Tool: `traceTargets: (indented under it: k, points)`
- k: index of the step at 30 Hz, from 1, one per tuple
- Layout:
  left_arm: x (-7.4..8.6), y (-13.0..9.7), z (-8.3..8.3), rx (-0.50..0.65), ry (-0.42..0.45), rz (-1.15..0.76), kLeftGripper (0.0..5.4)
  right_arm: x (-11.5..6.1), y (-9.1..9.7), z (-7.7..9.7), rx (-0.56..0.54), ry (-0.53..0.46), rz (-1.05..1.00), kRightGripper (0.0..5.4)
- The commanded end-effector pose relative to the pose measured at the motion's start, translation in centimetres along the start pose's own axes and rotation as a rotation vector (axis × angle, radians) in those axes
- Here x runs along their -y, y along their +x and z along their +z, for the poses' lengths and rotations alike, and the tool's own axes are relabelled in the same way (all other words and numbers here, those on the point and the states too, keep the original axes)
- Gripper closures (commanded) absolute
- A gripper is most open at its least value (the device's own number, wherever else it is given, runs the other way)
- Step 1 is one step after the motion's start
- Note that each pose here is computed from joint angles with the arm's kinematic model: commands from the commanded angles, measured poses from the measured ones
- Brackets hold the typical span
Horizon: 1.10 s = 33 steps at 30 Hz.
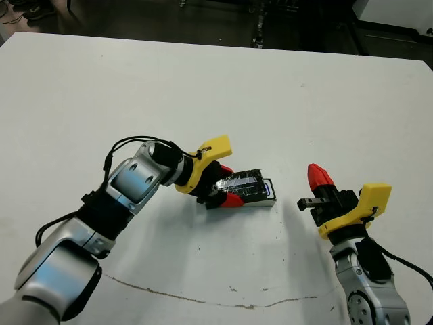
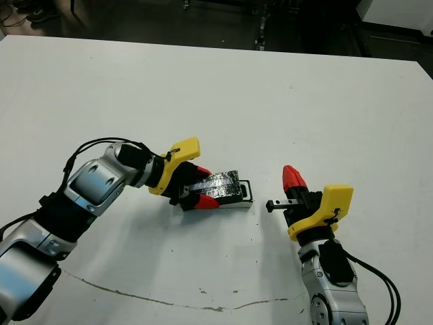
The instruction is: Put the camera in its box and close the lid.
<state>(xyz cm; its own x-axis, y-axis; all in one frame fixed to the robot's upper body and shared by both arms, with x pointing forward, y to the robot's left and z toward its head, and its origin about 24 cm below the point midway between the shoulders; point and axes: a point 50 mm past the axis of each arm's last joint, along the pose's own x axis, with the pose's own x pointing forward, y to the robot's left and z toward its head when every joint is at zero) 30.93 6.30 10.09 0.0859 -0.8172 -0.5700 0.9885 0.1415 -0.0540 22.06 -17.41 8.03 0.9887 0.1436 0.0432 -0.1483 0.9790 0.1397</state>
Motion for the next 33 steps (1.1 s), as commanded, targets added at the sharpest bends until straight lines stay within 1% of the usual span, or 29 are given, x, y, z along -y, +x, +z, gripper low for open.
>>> traceTargets:
  k: [1,4,6,10,15,24,31,33]
  points:
    - [1.4,2.6,-2.0,-0.057,-0.095,-0.089,2.24,0.5,-0.2,-0.2,-0.018,-0.012,-0.017,5.4]
    - [1.4,3.0,-1.9,-0.056,-0.089,-0.107,2.24,0.5,-0.3,-0.2,-0.016,-0.013,-0.016,5.4]
    - [1.5,3.1,-1.7,-0.063,-0.07,-0.114,2.24,0.5,-0.3,-0.2,-0.022,-0.01,-0.02,5.4]
    - [1.5,3.4,-1.5,-0.089,-0.052,-0.131,2.24,0.5,-0.2,-0.2,-0.021,-0.005,-0.015,5.4]
    - [1.6,4.0,-1.5,-0.104,-0.034,-0.149,2.24,0.6,-0.3,-0.2,-0.021,-0.011,-0.021,5.4]
    - [1.9,5.0,-1.4,-0.107,-0.064,-0.209,2.24,0.7,-0.3,0.0,-0.015,-0.013,-0.031,5.4]
    - [2.3,5.5,-1.0,-0.11,-0.053,-0.217,2.24,0.8,-0.3,0.0,-0.01,-0.024,-0.028,5.4]
    - [2.4,5.7,-1.0,-0.115,-0.081,-0.234,2.24,0.8,-0.4,-0.1,-0.015,-0.019,-0.032,5.4]
